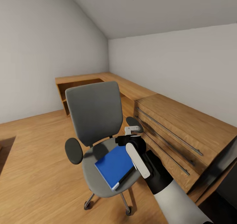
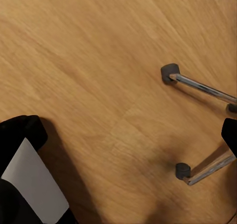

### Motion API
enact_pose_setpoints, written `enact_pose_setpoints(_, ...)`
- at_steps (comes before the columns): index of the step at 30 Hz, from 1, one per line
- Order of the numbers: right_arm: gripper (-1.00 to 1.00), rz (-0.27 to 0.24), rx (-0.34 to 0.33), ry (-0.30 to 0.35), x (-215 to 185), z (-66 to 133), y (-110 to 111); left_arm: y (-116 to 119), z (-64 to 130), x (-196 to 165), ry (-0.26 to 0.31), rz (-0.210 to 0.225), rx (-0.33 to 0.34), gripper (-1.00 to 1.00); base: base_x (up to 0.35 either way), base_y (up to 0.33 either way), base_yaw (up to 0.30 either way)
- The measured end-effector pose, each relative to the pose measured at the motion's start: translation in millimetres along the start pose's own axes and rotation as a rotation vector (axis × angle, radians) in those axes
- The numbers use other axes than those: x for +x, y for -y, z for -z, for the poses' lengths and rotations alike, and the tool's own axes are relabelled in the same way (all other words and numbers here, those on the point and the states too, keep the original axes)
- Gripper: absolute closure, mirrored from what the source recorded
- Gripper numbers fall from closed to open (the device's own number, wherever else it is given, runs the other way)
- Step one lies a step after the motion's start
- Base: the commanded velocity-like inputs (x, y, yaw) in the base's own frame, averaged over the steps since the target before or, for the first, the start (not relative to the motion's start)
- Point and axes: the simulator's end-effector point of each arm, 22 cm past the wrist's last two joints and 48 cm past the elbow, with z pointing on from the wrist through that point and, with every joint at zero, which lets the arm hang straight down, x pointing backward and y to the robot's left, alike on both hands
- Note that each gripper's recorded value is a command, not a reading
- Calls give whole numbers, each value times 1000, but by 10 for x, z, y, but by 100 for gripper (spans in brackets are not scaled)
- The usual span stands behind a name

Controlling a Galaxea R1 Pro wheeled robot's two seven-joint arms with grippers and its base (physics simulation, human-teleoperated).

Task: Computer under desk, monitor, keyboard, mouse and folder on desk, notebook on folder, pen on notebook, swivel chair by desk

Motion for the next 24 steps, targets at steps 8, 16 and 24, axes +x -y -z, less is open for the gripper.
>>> enact_pose_setpoints(8, -100, 1, 2, 11, 95, -28, -2, -41, -127, 2, 8, -1, 12, -100, 0, 0, -51)
enact_pose_setpoints(16, -100, 4, 9, 6, 250, -95, 3, -83, -255, 28, 11, 1, 25, -100, 0, 0, -62)
enact_pose_setpoints(24, -100, 13, 50, -27, 492, -242, 103, -121, -385, 56, 14, 2, 40, -100, 0, 0, -58)
